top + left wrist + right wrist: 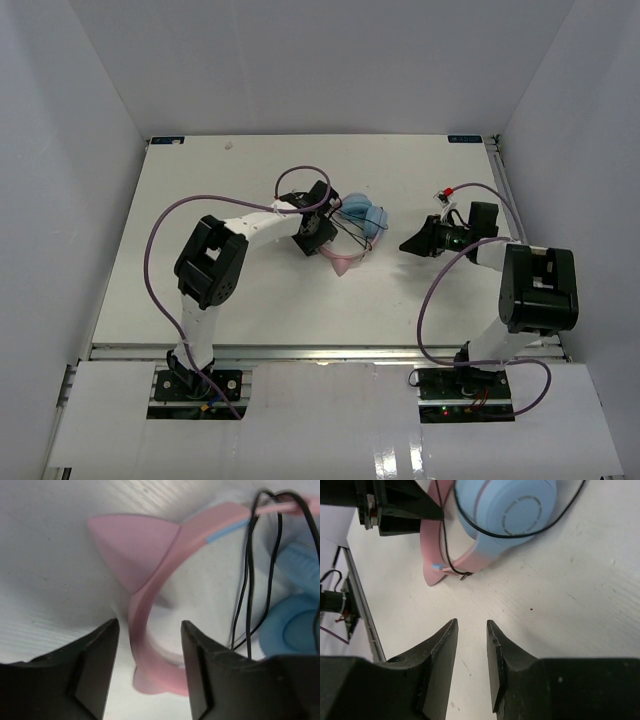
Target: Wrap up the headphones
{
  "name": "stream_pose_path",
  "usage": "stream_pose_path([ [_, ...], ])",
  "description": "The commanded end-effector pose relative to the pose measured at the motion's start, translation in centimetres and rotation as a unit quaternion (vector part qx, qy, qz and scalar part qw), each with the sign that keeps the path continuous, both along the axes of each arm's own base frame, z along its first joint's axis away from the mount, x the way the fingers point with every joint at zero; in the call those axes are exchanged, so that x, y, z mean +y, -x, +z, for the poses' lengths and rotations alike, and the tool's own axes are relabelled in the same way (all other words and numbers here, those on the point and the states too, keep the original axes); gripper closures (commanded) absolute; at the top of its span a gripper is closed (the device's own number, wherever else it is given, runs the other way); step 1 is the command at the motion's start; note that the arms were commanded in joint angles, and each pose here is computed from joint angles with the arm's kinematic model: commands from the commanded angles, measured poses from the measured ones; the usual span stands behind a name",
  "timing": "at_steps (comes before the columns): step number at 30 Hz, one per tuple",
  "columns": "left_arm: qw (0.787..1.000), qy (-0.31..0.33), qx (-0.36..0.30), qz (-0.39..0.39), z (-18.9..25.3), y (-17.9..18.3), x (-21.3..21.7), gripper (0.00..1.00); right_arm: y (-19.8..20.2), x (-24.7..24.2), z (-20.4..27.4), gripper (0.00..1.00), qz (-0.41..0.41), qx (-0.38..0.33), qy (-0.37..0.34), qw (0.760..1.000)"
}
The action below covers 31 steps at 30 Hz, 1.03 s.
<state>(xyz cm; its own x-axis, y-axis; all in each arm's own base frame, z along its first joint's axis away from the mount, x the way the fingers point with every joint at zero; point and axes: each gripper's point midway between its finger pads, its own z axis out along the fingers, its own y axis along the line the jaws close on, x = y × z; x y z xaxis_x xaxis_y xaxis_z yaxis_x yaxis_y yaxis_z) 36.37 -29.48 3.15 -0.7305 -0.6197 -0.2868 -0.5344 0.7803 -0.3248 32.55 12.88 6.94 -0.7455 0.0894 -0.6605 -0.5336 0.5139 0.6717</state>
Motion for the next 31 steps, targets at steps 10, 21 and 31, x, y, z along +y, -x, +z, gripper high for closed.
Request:
stream_pose_path([
  [10,0.974,-0.030,-0.094,-0.206,8.3,2.1,1.6,0.09,2.7,-2.5,8.8,0.07,0.017,-0.217,0.169,0.961],
  [21,0.848,0.122,-0.367,-0.361,14.7,11.9,3.6,0.02,2.3,-8.1,12.7,0.10,-0.250,-0.233,0.221,0.913],
  [31,0.796,0.168,-0.443,-0.376,15.7,16.3,5.4,0.02,2.2,-9.0,12.1,0.10,-0.280,-0.218,0.226,0.907],
])
